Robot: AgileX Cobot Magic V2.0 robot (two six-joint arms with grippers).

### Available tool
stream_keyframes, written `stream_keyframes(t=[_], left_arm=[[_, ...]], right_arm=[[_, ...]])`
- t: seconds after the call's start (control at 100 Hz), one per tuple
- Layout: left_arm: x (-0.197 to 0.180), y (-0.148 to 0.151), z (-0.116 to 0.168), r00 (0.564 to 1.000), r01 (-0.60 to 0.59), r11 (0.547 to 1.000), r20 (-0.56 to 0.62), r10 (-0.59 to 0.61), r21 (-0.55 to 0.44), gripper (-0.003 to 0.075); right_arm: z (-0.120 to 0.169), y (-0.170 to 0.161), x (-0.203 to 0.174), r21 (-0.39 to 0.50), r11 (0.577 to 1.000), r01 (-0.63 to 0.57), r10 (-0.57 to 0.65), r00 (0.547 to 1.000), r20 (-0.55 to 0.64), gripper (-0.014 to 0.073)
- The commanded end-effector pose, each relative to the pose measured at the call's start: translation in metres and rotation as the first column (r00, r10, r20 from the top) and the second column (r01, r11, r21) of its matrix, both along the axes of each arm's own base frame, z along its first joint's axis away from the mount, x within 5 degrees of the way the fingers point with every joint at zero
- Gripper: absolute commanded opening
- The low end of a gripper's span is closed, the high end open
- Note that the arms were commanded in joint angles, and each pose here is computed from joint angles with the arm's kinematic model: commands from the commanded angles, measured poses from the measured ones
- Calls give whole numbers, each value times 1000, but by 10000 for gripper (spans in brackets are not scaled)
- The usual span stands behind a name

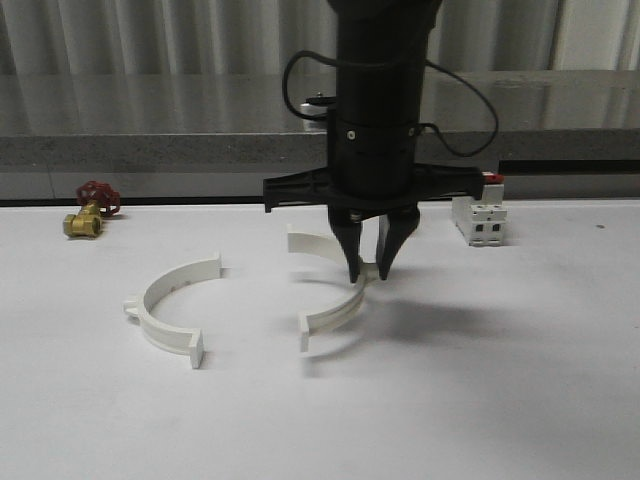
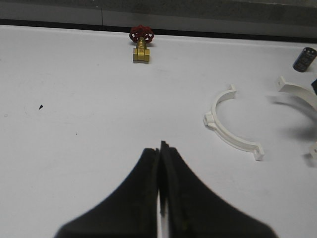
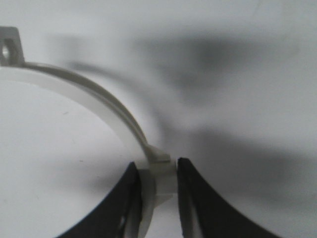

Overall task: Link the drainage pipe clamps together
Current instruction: 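Carry the clamp half with the right gripper to the placed half, then press the held half against the other half and open the right gripper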

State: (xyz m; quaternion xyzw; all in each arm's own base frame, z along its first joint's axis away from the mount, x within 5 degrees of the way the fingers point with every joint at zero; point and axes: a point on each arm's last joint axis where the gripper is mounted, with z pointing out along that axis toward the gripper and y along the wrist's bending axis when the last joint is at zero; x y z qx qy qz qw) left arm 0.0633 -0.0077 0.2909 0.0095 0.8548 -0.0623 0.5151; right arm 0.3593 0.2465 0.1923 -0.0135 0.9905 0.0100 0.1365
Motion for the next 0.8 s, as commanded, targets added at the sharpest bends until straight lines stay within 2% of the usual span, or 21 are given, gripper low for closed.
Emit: stream_keyframes(t=[0.0,0.35,0.52,0.71,0.79], left_arm=[[3,-1,13,997,2,1000,81,-1,-18,-21],[3,-1,13,997,2,1000,81,-1,-18,-21],[3,-1,13,997,2,1000,81,-1,-18,-21],[3,-1,13,997,2,1000,81,-1,-18,-21],[3,-1,13,997,2,1000,81,-1,-18,-21]], right_arm=[[29,7,7,26,1000,-11,9,997,79,-35],[24,43,16,108,994,-11,7,1000,29,-35],[21,49,15,158,987,-2,0,1000,13,-35],[8,53,15,166,986,11,-7,1000,-23,-35],[6,54,16,175,984,25,-22,1000,-20,10]])
